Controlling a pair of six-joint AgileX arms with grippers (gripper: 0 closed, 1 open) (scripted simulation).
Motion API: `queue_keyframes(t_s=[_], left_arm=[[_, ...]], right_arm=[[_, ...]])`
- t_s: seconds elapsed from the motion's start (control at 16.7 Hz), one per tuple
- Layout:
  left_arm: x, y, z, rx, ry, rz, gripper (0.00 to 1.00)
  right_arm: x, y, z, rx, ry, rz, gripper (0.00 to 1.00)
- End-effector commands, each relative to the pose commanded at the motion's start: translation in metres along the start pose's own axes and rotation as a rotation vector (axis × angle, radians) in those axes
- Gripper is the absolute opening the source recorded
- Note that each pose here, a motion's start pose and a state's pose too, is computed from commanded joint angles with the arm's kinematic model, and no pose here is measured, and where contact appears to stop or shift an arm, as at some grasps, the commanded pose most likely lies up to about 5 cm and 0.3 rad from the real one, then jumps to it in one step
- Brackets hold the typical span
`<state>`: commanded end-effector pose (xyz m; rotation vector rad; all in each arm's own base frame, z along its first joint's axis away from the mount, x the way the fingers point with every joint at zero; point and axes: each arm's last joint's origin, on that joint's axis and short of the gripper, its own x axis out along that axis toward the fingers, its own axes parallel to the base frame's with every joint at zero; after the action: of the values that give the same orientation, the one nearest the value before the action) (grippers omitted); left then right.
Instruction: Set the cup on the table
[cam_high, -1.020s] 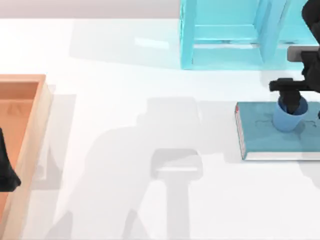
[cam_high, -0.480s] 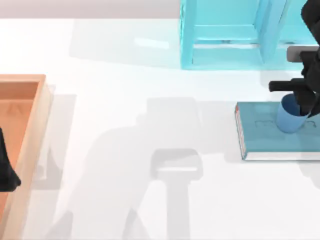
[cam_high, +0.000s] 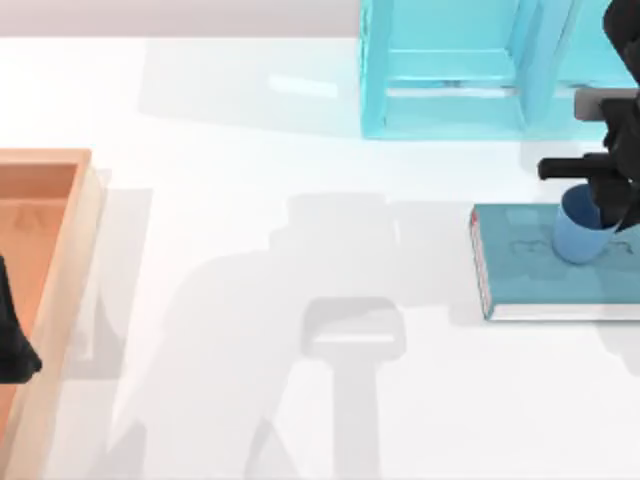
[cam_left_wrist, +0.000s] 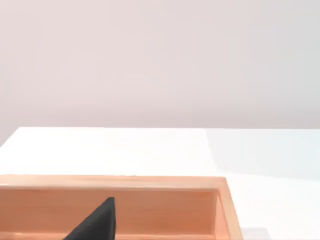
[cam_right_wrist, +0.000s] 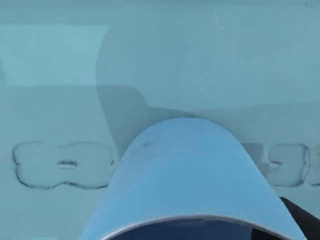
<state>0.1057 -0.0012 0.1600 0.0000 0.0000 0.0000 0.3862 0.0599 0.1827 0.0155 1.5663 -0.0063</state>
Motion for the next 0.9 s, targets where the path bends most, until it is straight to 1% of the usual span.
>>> queue_keyframes(t_s=[0.48, 0.78, 0.9], left_arm=[[0.0, 0.0, 0.0, 0.0, 0.0, 0.0, 1.0], [0.0, 0.0, 0.0, 0.0, 0.0, 0.0, 1.0], [0.0, 0.0, 0.0, 0.0, 0.0, 0.0, 1.0]], right_arm=[[-0.044, 0.0, -0.001, 0.0, 0.005, -0.001, 0.0], [-0.043, 0.001, 0.0, 0.0, 0.009, -0.001, 0.0], [-0.041, 0.012, 0.003, -0.004, 0.025, -0.004, 0.0]])
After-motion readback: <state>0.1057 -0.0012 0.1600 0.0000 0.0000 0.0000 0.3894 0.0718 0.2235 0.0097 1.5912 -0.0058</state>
